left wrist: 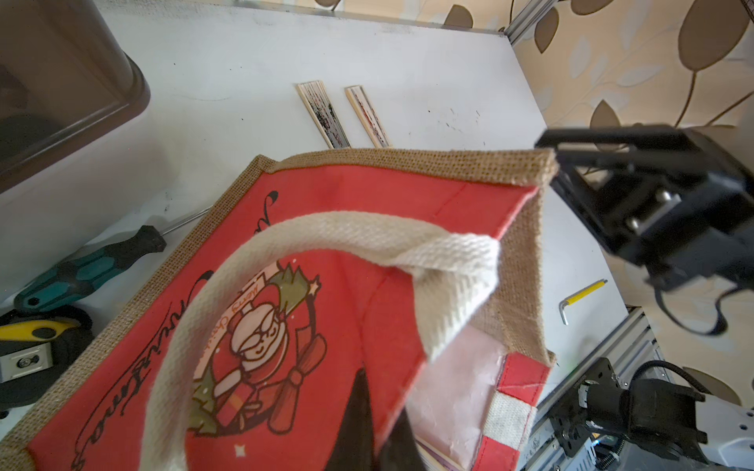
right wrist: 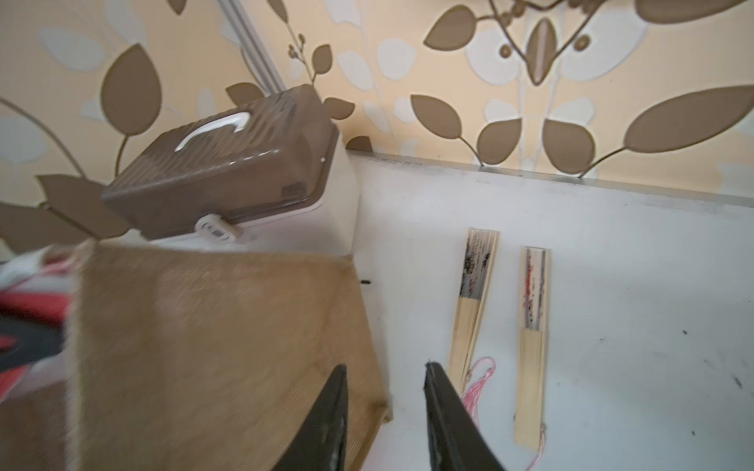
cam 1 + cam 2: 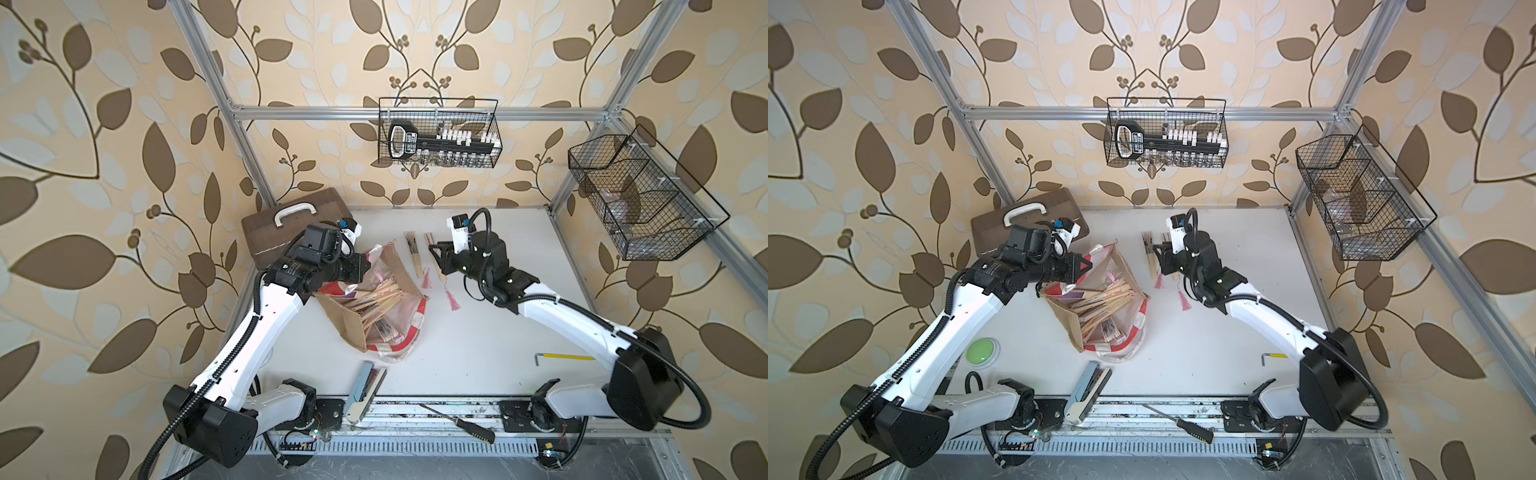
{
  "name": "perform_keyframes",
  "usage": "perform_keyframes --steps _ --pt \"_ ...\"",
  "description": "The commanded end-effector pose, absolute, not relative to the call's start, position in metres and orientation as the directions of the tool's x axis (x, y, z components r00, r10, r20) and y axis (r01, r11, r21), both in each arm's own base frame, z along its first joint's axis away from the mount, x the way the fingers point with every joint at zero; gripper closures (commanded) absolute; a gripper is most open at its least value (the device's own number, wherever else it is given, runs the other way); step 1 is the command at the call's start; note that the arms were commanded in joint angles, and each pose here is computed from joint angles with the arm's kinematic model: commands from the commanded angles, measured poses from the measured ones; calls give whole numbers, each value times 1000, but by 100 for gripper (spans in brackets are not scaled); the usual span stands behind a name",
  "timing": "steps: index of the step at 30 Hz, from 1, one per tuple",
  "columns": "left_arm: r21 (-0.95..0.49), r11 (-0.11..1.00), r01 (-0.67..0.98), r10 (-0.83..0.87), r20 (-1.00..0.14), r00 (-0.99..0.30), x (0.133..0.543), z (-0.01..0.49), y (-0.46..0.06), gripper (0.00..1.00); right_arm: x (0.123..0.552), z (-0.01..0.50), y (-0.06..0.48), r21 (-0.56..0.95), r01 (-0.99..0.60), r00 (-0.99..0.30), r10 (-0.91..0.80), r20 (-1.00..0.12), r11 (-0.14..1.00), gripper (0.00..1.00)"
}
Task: Take out the folding fans from the tote bags
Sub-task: Place the folding fan at the center of the board.
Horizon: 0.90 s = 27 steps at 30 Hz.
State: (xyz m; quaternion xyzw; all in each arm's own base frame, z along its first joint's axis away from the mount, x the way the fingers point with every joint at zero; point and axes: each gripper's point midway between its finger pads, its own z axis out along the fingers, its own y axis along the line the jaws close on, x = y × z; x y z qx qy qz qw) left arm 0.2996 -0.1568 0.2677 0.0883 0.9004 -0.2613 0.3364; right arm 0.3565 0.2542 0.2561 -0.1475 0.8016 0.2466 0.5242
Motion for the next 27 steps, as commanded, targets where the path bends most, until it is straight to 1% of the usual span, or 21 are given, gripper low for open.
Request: perform_keyframes --steps 1,4,9,11,15,19,25,27 --pt "-418 842 342 -34 -674 -738 303 274 -156 100 323 266 253 66 -540 -279 -105 -955 839 67" --pt "-417 843 340 -37 -675 -736 304 274 -155 100 289 279 254 4 -592 -195 -138 -971 806 66" --pt "-422 832 360 -31 -683 -730 301 277 -157 100 251 303 250 -79 -637 -85 -172 -981 766 64" --pt "-426 824 373 -27 -688 -726 299 280 -159 100 237 311 256 -129 -680 -17 -192 -981 722 64" --pt "-440 795 418 -21 -709 -705 292 289 -164 100 204 317 282 -253 -783 130 -248 -960 568 62" --pt "-442 769 461 -16 -735 -678 285 298 -168 100 184 304 313 -363 -828 236 -322 -917 427 60" --pt "-449 739 502 -9 -751 -660 279 305 -172 100 189 265 350 -521 -806 323 -530 -784 279 60" --pt "-450 735 507 -6 -753 -658 278 305 -173 100 188 253 360 -556 -802 360 -566 -742 218 60"
